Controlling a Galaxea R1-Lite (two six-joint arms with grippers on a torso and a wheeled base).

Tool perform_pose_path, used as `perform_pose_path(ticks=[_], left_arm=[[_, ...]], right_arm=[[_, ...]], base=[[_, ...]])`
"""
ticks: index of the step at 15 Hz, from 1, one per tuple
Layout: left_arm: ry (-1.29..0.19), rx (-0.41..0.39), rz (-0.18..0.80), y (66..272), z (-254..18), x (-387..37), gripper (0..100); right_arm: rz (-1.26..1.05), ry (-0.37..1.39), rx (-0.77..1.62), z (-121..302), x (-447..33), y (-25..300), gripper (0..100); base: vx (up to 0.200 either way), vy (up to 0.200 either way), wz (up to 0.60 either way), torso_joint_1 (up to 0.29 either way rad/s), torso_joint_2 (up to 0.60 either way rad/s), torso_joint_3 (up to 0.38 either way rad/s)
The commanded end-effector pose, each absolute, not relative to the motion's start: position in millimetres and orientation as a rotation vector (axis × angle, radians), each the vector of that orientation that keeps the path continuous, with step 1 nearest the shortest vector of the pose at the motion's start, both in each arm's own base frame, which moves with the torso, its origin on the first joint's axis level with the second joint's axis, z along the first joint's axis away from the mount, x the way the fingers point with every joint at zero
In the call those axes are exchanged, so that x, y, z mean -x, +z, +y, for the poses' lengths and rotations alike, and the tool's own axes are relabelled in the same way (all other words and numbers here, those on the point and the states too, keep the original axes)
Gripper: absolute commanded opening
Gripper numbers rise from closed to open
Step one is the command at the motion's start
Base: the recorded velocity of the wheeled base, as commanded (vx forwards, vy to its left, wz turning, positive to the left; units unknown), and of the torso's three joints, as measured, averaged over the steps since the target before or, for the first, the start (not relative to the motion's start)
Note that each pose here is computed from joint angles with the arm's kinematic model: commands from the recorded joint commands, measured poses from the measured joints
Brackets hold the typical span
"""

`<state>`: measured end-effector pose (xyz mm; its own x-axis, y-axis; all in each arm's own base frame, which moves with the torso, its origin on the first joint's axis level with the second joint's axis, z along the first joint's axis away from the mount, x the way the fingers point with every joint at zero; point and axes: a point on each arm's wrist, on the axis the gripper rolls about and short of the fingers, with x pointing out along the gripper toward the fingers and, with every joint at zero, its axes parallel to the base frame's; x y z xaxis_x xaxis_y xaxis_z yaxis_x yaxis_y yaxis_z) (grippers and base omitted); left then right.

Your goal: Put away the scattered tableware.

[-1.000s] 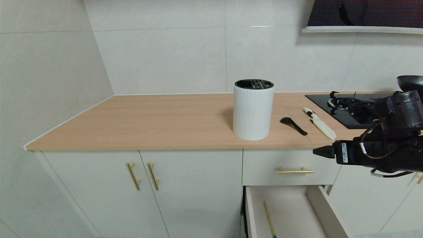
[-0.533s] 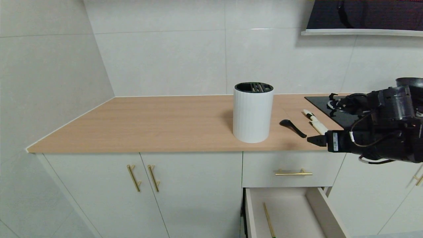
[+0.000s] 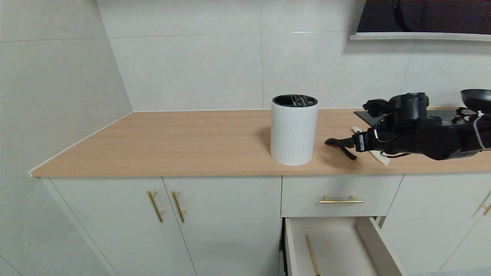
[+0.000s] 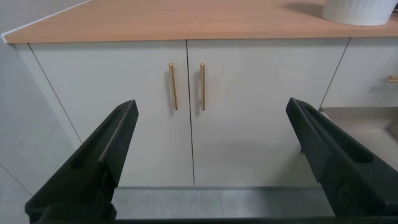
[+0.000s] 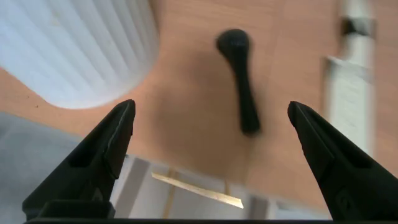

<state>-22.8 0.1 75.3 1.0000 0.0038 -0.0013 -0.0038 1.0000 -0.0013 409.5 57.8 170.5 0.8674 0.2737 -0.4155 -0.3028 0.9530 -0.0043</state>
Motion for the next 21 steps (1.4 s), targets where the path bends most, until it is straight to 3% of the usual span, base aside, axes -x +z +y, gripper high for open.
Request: perform_pose_path(ticks=[1, 14, 15, 21], left_arm=[[0.005, 0.002, 0.002, 75, 0, 23, 100], [0.005, 0.002, 0.002, 75, 0, 23, 100], [0.005, 0.002, 0.002, 75, 0, 23, 100], [0.005, 0.002, 0.002, 75, 0, 23, 100]], right_arm=[[0.484, 0.315, 0.076, 53, -432, 135, 100], [0.482, 0.278, 0.078, 32, -467, 93, 100], [0.485, 0.276, 0.079, 32, -470, 90, 0], [0.486, 0.278, 0.045, 40, -472, 89, 0]], base=[[0.0, 0.0, 0.0, 0.0, 0.0, 0.0], [0.0, 0.0, 0.0, 0.0, 0.0, 0.0], [0.0, 0.0, 0.0, 0.0, 0.0, 0.0], [0.0, 0.0, 0.0, 0.0, 0.0, 0.0]])
